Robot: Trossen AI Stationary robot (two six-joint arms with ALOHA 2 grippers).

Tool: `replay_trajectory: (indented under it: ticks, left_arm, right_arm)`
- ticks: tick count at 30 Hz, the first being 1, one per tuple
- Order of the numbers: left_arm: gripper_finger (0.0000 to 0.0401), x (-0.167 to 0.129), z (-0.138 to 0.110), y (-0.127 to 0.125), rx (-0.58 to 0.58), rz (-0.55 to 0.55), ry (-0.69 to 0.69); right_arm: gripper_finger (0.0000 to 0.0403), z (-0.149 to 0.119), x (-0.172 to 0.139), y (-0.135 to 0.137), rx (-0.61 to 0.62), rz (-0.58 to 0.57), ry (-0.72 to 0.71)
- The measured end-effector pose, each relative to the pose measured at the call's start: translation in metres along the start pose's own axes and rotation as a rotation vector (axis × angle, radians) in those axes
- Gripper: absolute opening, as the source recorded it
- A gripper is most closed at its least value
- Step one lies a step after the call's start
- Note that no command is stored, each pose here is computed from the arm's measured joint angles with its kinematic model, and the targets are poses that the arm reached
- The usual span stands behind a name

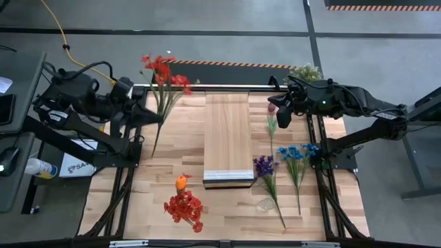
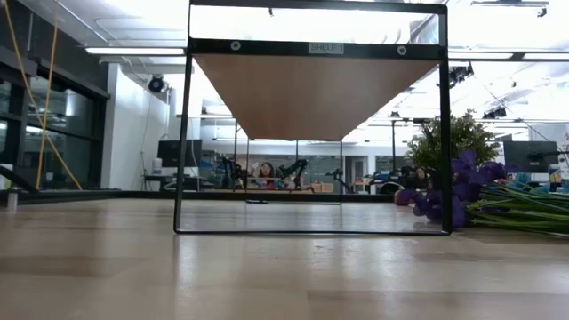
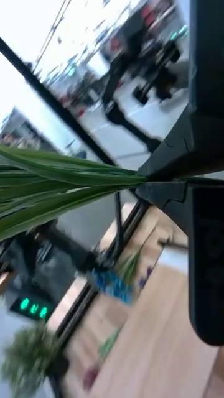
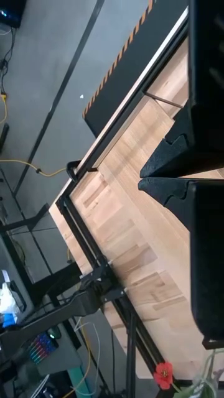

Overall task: Pick and place flowers into a vace then onto a shelf
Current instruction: Put the red flowers into the left transparent vase

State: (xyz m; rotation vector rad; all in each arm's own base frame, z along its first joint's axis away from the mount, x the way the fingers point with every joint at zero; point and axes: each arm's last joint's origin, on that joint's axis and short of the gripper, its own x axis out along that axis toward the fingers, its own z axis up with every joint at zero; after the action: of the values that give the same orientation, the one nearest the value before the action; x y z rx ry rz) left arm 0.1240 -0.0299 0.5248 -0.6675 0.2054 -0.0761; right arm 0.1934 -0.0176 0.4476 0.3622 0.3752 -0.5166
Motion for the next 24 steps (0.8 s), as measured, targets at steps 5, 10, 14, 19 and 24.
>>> replay_trajectory:
  ticks: [5, 10, 14, 19, 24]
  left_arm:
    - [0.0034, 0.016, -0.015, -0.023, 0.117, -0.095, 0.054]
    - [0.0034, 0.018, -0.034, -0.049, 0.218, -0.087, -0.011]
    - [0.0034, 0.009, -0.050, -0.071, 0.318, -0.069, -0.076]
    - [0.0034, -0.006, -0.076, -0.093, 0.394, 0.043, -0.153]
    - [0.0034, -0.015, -0.105, -0.112, 0.437, 0.148, -0.216]
  right_arm:
    - [0.0000, 0.000, 0.000, 0.000, 0.004, 0.002, 0.002]
    - [0.0000, 0.000, 0.000, 0.000, 0.006, 0.004, 0.002]
    - [0.0000, 0.000, 0.000, 0.000, 0.006, 0.004, 0.001]
    - [0.0000, 0.001, 0.000, 0.001, 0.010, 0.008, -0.006]
    - [0.0000, 0.001, 0.000, 0.001, 0.010, 0.009, -0.007]
